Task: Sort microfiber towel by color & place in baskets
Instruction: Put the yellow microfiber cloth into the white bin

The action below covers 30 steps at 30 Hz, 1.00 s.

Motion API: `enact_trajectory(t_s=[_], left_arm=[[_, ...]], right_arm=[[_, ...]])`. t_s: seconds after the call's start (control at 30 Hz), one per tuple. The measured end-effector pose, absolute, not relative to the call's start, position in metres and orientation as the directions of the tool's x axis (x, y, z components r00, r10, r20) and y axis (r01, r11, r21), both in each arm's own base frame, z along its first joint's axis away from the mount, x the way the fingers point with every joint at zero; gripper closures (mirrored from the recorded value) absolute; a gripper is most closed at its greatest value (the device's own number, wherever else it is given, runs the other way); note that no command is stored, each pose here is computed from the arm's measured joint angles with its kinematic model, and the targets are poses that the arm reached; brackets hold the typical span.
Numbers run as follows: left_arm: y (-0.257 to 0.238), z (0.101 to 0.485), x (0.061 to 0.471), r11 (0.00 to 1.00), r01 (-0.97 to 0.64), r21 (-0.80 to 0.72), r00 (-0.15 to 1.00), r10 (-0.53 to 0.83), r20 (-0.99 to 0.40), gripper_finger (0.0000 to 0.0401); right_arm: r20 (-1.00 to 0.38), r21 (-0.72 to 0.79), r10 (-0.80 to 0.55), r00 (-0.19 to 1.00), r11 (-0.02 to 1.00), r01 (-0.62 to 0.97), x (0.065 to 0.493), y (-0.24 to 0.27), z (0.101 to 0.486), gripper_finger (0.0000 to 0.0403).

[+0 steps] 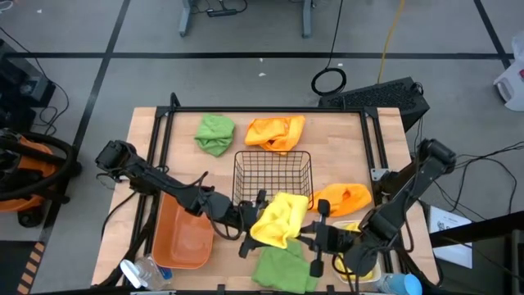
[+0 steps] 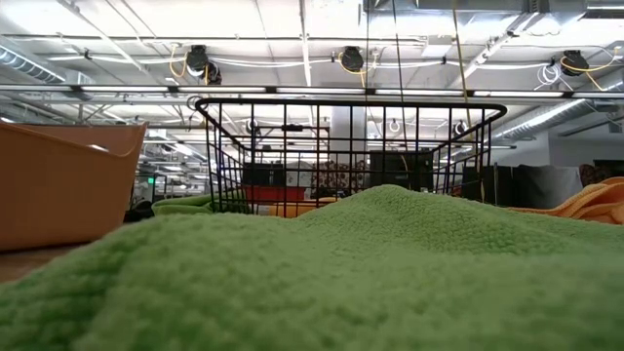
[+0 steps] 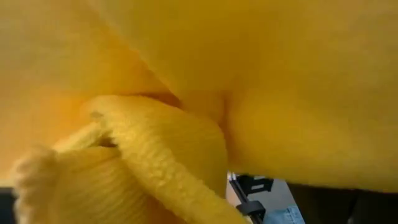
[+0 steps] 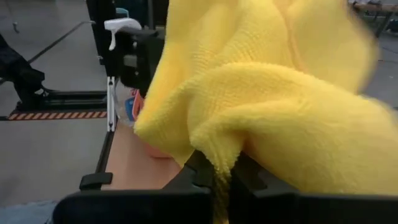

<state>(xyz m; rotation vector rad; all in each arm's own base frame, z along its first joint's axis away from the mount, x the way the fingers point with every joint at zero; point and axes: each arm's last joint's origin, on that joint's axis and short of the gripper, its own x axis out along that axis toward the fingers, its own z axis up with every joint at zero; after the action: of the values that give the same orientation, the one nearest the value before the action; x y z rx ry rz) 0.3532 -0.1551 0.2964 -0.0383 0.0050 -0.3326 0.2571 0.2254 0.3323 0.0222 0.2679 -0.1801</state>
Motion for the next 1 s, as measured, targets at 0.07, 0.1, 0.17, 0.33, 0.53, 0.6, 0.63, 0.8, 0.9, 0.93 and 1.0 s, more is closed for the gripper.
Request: enact_trajectory(t_s=[0.07,0.1,0.17,0.33,0.53,0.6,0.63,0.8,0.9,0.93,1.0], left_arm=[[-0.155,0.297,0.353,0.944,0.327,-0.037,0.945,-0.327,0.007,0.008],[-0.155,0.298,0.353,0.944,0.327,-0.038,0.945,-0.327,0.013,0.008],[-0.156,0.298,0.353,0.944,0.328,-0.038,0.944,-0.328,0.02,0.008],[-0.156,0.298,0.353,0.944,0.329,-0.04,0.944,-0.328,0.019,0.0084],[-0.155,0.297,0.353,0.945,0.328,-0.021,0.945,-0.327,0.01,0.0156],[-0.155,0.296,0.353,0.945,0.327,-0.02,0.945,-0.327,0.001,0.0201],[-0.155,0.296,0.353,0.945,0.326,-0.017,0.945,-0.326,-0.005,0.0227],[-0.156,0.293,0.353,0.944,0.329,0.024,0.944,-0.328,-0.036,0.0363],[-0.156,0.292,0.353,0.942,0.335,0.04,0.942,-0.333,-0.047,0.0382],[-0.156,0.291,0.353,0.941,0.336,0.04,0.941,-0.334,-0.053,0.0377],[-0.156,0.29,0.352,0.94,0.339,0.04,0.939,-0.336,-0.066,0.0369]], right_arm=[[-0.263,-0.003,-0.181,0.948,0.982,0.187,0.26,0.227,0.33,0.0399],[-0.259,-0.008,-0.19,0.947,0.981,0.195,0.261,0.227,0.329,0.0399],[-0.259,-0.023,-0.206,0.944,0.978,0.207,0.261,0.227,0.327,0.0399],[-0.259,-0.052,-0.221,0.94,0.975,0.215,0.262,0.227,0.325,0.0399],[-0.26,-0.06,-0.222,0.94,0.975,0.214,0.262,0.228,0.324,0.0398],[-0.259,-0.044,-0.221,0.94,0.975,0.217,0.262,0.228,0.324,0.0394],[-0.258,-0.037,-0.22,0.941,0.975,0.218,0.262,0.228,0.325,0.039],[-0.261,0.0,-0.207,0.943,0.977,0.215,0.26,0.231,0.324,0.0347],[-0.259,0.034,-0.201,0.945,0.976,0.217,0.255,0.236,0.323,0.0312],[-0.258,0.043,-0.202,0.945,0.975,0.22,0.254,0.239,0.322,0.03],[-0.259,0.05,-0.194,0.946,0.976,0.214,0.25,0.245,0.319,0.0275]])
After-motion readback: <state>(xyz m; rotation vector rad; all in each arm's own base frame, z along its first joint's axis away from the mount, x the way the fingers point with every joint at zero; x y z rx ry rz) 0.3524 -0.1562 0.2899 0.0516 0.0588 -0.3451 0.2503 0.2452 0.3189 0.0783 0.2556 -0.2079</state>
